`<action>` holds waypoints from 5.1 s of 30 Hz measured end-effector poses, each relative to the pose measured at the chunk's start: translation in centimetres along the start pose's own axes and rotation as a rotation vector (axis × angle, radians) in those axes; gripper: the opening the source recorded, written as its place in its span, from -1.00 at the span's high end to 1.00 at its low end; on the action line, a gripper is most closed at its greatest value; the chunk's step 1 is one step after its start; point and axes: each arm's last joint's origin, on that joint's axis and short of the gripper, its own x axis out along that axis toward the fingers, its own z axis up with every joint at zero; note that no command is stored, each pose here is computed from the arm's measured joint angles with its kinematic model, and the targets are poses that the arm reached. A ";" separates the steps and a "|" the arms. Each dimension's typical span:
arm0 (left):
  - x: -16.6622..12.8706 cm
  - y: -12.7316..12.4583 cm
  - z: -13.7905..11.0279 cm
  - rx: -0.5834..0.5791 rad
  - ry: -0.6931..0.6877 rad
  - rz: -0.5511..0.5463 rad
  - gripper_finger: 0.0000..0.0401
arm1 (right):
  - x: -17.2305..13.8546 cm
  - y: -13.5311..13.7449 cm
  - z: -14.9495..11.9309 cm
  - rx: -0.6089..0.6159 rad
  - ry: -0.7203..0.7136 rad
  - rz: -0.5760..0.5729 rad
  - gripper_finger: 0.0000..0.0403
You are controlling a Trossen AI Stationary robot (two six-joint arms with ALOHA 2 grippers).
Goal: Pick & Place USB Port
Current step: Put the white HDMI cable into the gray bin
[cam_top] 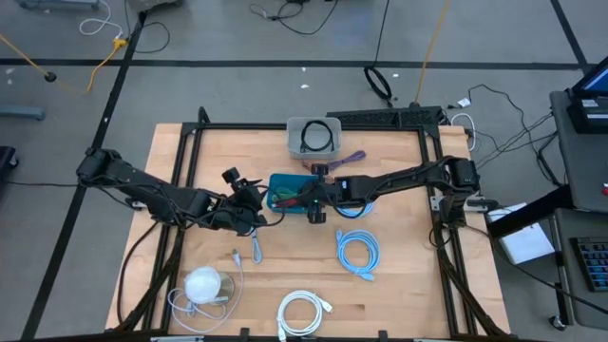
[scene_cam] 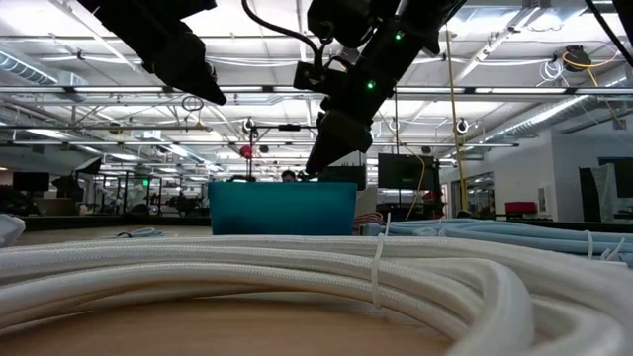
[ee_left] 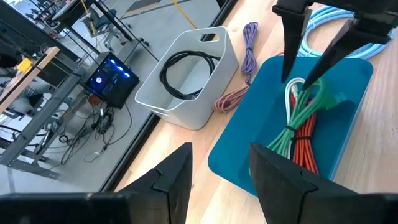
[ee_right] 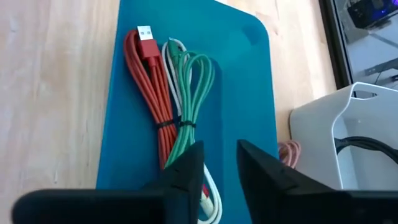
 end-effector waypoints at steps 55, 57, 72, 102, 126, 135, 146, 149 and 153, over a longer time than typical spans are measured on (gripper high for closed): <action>0.6 0.8 -0.5 -0.041 0.050 0.067 0.20 | -12.4 2.8 -16.5 0.191 -0.388 -0.178 0.58; 0.6 0.8 -0.5 -0.040 0.050 0.067 0.20 | -12.5 2.8 -16.3 0.161 -0.338 -0.151 0.58; 0.6 0.8 -0.6 -0.040 0.053 0.067 0.20 | -14.5 4.2 -12.5 0.198 -0.106 0.279 0.58; -0.6 -0.2 -0.7 -0.015 0.020 0.017 0.20 | -10.6 19.1 0.4 0.176 0.053 0.468 0.50; -1.4 -0.9 -0.7 0.003 -0.004 -0.018 0.20 | -8.8 20.3 1.9 0.516 0.268 0.607 0.16; -2.1 -1.3 -0.8 0.017 -0.027 -0.020 0.20 | -9.1 21.1 3.0 0.632 0.285 0.807 0.16; -2.4 -1.5 -0.8 0.025 -0.036 -0.032 0.20 | -7.6 22.1 1.3 0.596 0.383 0.720 0.16; -2.4 -1.5 -0.8 0.025 -0.036 -0.031 0.20 | -6.9 22.3 1.1 0.574 0.387 0.733 0.16; -2.4 -1.5 -0.8 0.026 -0.036 -0.032 0.20 | -6.2 22.0 1.8 0.583 0.323 0.753 0.16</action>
